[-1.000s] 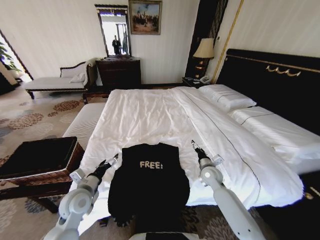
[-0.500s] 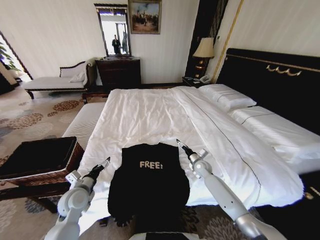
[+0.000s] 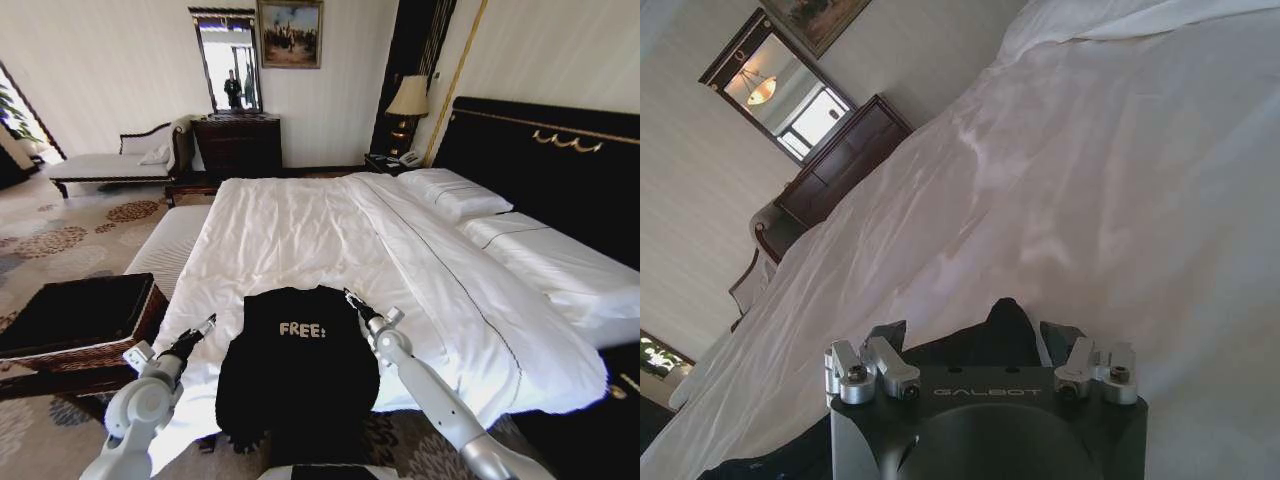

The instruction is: Fold the clothes on the bed and place them into the basket.

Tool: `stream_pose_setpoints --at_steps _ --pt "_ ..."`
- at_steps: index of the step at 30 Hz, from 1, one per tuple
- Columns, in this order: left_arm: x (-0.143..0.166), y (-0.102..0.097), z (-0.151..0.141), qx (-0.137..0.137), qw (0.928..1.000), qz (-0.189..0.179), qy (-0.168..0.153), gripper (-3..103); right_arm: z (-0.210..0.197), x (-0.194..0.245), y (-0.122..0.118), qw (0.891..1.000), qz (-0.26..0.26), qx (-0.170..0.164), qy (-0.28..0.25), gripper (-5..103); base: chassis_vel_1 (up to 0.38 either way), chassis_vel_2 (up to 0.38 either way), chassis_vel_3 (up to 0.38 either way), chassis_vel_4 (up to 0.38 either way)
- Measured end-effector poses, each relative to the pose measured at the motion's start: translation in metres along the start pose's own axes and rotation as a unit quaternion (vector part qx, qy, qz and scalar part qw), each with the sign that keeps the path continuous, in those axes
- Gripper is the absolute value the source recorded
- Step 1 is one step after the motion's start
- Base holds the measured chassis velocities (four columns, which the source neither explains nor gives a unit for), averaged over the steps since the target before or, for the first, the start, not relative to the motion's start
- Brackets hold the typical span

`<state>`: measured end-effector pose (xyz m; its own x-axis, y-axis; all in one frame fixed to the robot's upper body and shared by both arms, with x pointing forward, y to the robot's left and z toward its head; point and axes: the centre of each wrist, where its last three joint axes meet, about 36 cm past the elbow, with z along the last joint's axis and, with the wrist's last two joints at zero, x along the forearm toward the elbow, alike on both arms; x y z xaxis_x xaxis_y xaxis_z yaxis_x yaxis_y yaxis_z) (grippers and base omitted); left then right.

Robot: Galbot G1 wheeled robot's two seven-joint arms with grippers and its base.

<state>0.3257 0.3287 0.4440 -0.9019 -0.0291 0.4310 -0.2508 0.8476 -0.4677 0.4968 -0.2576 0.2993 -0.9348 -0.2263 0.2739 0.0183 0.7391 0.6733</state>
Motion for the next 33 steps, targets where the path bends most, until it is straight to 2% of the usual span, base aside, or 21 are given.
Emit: stream_pose_setpoints --at_steps 1,2,4,6,10,13,16,19,21,24,28,31,33 --pt "-0.001 -0.001 0.001 0.001 1.0000 0.001 0.001 100 0.001 0.001 -0.001 1.000 0.001 -0.001 0.000 73 0.000 0.000 0.000 0.000" --pt "-0.001 -0.001 0.001 0.001 1.0000 0.001 0.001 100 0.001 0.001 -0.001 1.000 0.001 -0.001 0.000 73 0.000 0.000 0.000 0.000" --pt "-0.001 -0.002 0.002 0.002 1.0000 0.003 0.003 100 0.005 0.001 -0.002 1.000 0.004 -0.002 0.001 62 0.000 0.000 0.000 0.000" --pt "-0.001 -0.002 0.003 0.002 1.0000 0.003 0.003 100 0.006 0.001 -0.002 1.000 0.005 -0.002 0.001 62 0.000 0.000 0.000 0.000" --pt "-0.003 0.000 0.004 0.001 1.0000 0.000 0.007 100 0.009 -0.004 -0.001 1.000 0.007 -0.004 -0.002 40 0.000 0.000 0.000 0.000" --pt "-0.005 0.001 0.004 0.003 1.0000 0.000 0.007 100 0.008 -0.005 -0.002 1.000 0.006 -0.001 -0.005 34 0.000 0.000 0.000 0.000" --pt "-0.010 0.003 0.003 0.009 0.9999 0.000 0.009 100 0.005 -0.007 -0.003 1.000 0.004 0.004 -0.010 18 0.000 0.000 0.000 0.000" --pt "-0.013 0.004 0.004 0.011 0.9999 0.000 0.011 100 0.005 -0.008 -0.003 1.000 0.004 0.008 -0.012 13 0.000 0.000 0.000 0.000" --pt "-0.015 0.003 0.005 0.012 0.9999 0.000 0.011 100 0.006 -0.009 -0.004 1.000 0.004 0.012 -0.013 3 0.000 0.000 0.000 0.000" --pt "-0.020 0.003 0.005 0.013 0.9998 0.003 0.013 100 0.006 -0.010 -0.003 1.000 0.003 0.017 -0.017 1 0.000 0.000 0.000 0.000" --pt "-0.034 -0.002 0.000 0.017 0.9995 0.024 0.015 100 0.001 -0.014 0.001 0.999 -0.005 0.018 -0.029 0 0.000 0.000 0.000 0.000" --pt "-0.065 -0.011 -0.016 0.023 0.9980 0.058 0.013 100 -0.007 -0.018 0.006 0.999 -0.011 0.023 -0.041 0 0.000 0.000 0.000 0.000" --pt "-0.075 -0.013 -0.019 0.023 0.9976 0.064 0.013 100 -0.008 -0.018 0.007 0.999 -0.012 0.027 -0.042 0 0.000 0.000 0.000 0.000"
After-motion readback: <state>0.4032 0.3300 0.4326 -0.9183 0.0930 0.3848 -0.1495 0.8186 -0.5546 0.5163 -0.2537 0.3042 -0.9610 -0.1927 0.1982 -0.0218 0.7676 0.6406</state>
